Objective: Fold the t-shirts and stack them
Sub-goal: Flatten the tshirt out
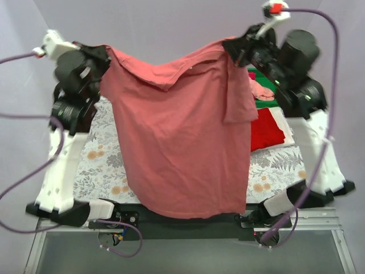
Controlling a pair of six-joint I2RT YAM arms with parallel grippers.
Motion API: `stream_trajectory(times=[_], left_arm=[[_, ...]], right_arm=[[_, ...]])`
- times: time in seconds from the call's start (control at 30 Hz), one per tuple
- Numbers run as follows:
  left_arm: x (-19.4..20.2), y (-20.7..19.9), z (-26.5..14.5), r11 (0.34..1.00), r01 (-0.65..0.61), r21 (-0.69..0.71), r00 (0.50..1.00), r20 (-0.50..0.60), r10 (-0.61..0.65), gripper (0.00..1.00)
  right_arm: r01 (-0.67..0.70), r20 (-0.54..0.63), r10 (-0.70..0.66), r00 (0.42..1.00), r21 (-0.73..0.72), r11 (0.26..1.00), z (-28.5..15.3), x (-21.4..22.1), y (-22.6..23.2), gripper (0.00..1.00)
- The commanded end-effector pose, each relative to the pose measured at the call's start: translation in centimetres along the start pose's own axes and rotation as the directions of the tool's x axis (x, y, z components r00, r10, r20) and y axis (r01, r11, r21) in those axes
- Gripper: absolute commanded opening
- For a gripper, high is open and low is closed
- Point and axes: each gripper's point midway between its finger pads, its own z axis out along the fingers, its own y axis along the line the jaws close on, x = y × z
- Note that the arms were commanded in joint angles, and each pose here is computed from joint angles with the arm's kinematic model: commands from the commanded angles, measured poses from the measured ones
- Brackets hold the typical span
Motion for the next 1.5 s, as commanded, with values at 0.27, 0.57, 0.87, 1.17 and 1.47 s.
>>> stream_trajectory(times=[0.27,0.57,0.87,1.17,1.47], left_arm=[[-9.6,-2.0,9.2,0.98,-0.193,-0.054,0.936,0.288,0.2,0.0],[-7.0,5.2,3.0,0.961,-0.211,-0.178,0.938,0.241,0.25,0.0],[4.6,23.1,-11.4,0.875,0.105,-0.473,0.993,0.105,-0.062,0.11],[14.8,32.4,-21.8,0.59,0.425,-0.686,0.866,0.118,-0.487,0.83],[14.0,27.2,-17.6,0.787,0.28,-0.549,0.915,-0.095,-0.391,0.88]], right_arm=[[0.002,0.318,0.021,0.948,-0.072,0.997,9.5,-6.8,-1.4,0.01],[-0.033,0.078,0.051,0.996,-0.213,0.977,5.4,1.9,1.0,0.01],[-0.188,-0.379,0.123,0.917,-0.141,0.972,-3.2,25.9,-1.0,0.07],[-0.337,-0.623,0.289,0.727,0.042,0.94,-12.6,38.8,-1.3,0.51],[-0.19,-0.59,0.341,0.732,0.304,0.934,-14.9,38.7,-5.5,0.98]])
